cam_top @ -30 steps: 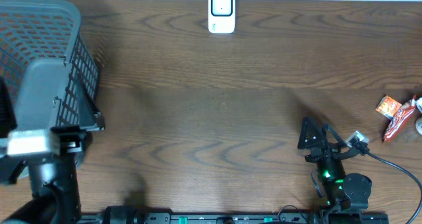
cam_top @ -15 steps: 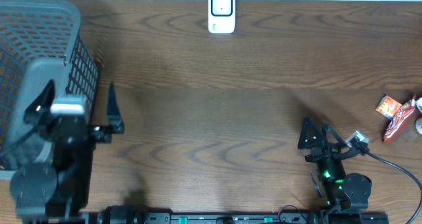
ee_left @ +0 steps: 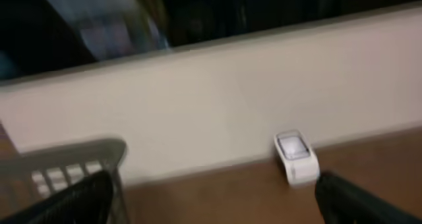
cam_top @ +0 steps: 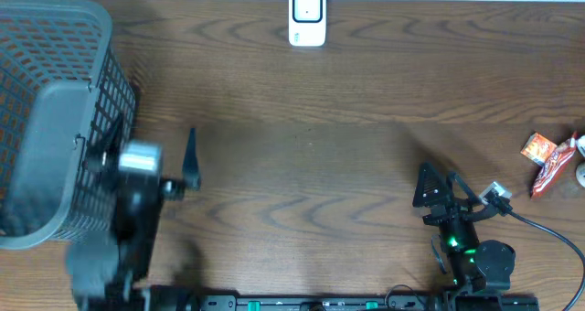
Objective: Scan the item barcode
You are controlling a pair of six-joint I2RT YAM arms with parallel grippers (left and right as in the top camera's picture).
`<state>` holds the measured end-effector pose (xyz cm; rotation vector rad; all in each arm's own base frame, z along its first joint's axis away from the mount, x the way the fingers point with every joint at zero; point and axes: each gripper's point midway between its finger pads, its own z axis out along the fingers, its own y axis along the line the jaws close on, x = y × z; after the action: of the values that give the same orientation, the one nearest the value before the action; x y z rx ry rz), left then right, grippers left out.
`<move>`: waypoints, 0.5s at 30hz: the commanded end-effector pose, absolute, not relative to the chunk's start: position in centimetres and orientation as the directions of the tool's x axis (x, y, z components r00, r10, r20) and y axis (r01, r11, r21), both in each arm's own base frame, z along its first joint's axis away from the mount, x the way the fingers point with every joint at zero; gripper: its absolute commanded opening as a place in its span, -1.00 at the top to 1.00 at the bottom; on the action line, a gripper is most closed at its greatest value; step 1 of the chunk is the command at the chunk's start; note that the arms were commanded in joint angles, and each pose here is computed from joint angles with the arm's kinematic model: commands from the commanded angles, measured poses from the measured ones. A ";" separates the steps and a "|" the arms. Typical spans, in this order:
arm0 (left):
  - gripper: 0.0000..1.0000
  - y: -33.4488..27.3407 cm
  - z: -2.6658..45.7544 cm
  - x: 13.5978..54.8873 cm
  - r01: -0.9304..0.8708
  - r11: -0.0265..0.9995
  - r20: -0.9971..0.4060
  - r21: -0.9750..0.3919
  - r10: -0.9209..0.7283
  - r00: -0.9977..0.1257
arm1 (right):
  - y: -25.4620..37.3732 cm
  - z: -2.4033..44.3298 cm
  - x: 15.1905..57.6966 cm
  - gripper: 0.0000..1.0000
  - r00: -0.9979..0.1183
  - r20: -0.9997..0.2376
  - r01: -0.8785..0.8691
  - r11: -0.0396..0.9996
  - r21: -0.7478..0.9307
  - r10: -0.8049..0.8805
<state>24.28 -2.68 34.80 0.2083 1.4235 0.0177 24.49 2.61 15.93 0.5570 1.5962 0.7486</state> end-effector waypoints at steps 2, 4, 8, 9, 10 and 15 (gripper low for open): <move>-0.96 -1.3 29.7 23.5 0.062 0.990 -0.982 0.125 0.115 0.151 | 2.7 15.8 24.5 -0.98 -0.162 -0.688 -0.060 0.689 0.723 0.707; -0.96 -0.8 27.7 23.7 0.045 0.995 -0.987 0.085 0.078 0.137 | 2.7 15.8 24.5 -0.99 -0.162 -0.688 -0.060 0.689 0.723 0.707; -0.96 0.1 25.1 24.2 0.009 0.998 -0.985 0.062 0.060 0.161 | 2.7 15.8 24.5 -0.98 -0.162 -0.688 -0.060 0.689 0.723 0.707; -0.96 0.5 24.4 24.3 -0.015 0.998 -0.984 0.059 0.060 0.168 | 2.7 15.8 24.5 -0.99 -0.162 -0.688 -0.060 0.689 0.723 0.707; -0.96 0.8 23.7 24.3 -0.030 0.998 -0.984 0.056 0.060 0.167 | 2.7 15.8 24.5 -0.99 -0.162 -0.688 -0.060 0.689 0.723 0.707; -0.96 1.2 20.3 24.5 -0.053 0.997 -0.992 0.052 0.057 0.112 | 2.7 15.8 24.5 -0.99 -0.162 -0.688 -0.060 0.689 0.723 0.707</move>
<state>24.60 0.59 20.95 0.0413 1.4475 0.0657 24.49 2.59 15.93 0.5580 1.5961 0.7476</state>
